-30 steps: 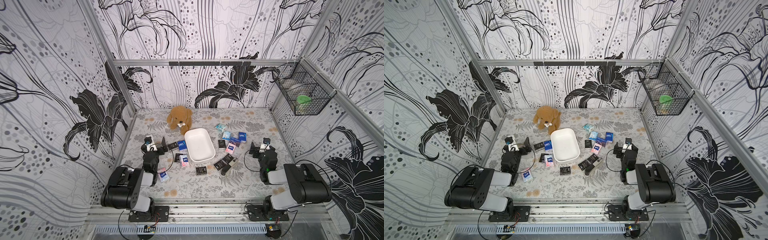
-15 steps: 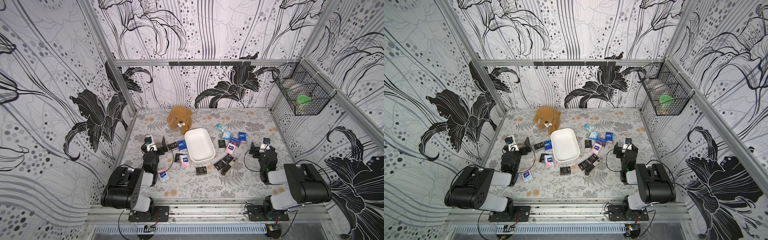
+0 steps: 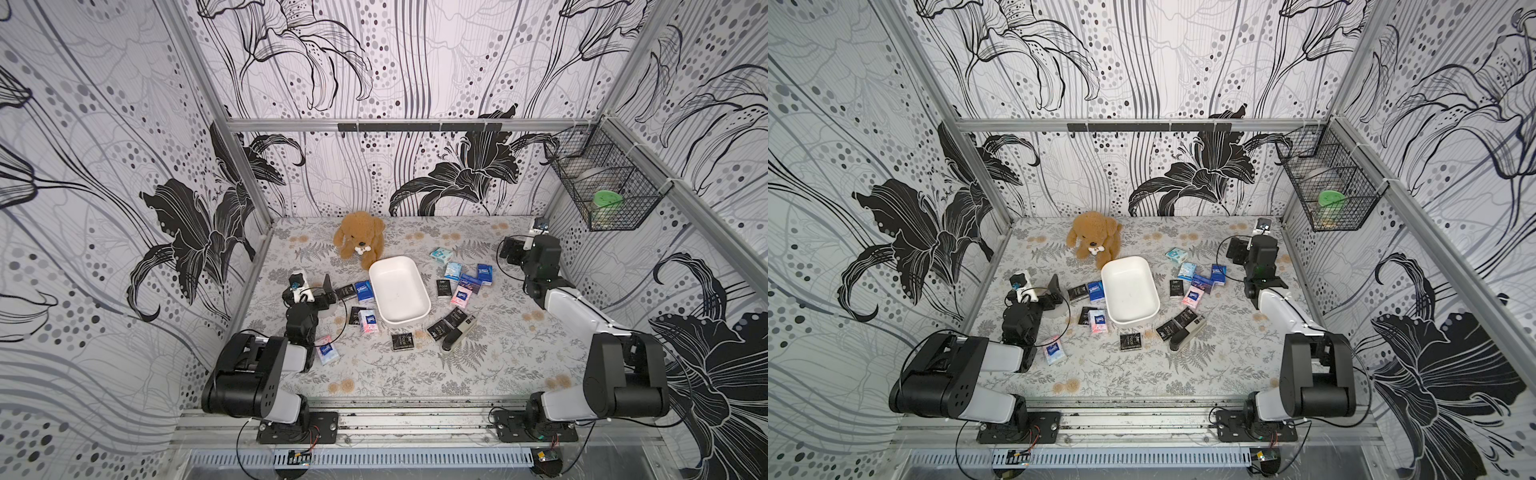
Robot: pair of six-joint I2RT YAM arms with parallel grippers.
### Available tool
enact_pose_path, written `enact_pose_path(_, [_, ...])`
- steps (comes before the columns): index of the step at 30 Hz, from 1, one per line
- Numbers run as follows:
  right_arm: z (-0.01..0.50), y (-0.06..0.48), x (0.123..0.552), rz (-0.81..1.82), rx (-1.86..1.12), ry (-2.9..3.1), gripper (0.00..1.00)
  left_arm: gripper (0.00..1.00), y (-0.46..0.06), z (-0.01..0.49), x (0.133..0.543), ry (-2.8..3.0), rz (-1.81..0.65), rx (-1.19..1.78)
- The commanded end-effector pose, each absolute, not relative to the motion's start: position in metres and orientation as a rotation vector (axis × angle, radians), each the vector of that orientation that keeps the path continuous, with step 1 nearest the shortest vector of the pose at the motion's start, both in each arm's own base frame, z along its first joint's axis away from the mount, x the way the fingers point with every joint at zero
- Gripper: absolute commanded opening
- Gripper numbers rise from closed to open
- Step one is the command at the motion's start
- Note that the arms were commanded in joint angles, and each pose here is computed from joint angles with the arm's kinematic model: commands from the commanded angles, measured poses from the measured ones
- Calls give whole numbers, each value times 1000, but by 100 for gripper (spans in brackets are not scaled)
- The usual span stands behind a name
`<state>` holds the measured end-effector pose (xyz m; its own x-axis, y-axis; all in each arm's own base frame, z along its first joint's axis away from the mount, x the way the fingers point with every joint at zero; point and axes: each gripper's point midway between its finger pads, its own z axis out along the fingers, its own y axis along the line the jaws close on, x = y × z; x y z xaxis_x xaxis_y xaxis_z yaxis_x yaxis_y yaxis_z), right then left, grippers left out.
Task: Put the pocket tissues into the storage box
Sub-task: Pick up the pocket tissues from the center of the board.
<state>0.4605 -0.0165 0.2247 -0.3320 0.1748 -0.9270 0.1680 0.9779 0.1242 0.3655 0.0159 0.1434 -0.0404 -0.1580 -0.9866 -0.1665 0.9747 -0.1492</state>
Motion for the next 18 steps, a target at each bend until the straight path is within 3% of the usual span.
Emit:
enact_pose_path(1, [157, 10, 436, 191, 323, 2273, 97, 98, 16, 150, 370, 1601, 6, -244])
enact_pose_path(3, [152, 27, 436, 286, 277, 2348, 100, 98, 16, 150, 369, 1598, 6, -244])
enact_pose_path(5, [150, 45, 435, 361, 192, 2399, 91, 98, 16, 150, 369, 1598, 5, -242])
enact_pose_path(8, [149, 68, 428, 380, 39, 2454, 86, 98, 22, 153, 369, 1596, 25, -278])
enact_pose_path(18, [135, 110, 408, 345, -302, 2570, 86, 98, 41, 198, 369, 1685, 33, -511])
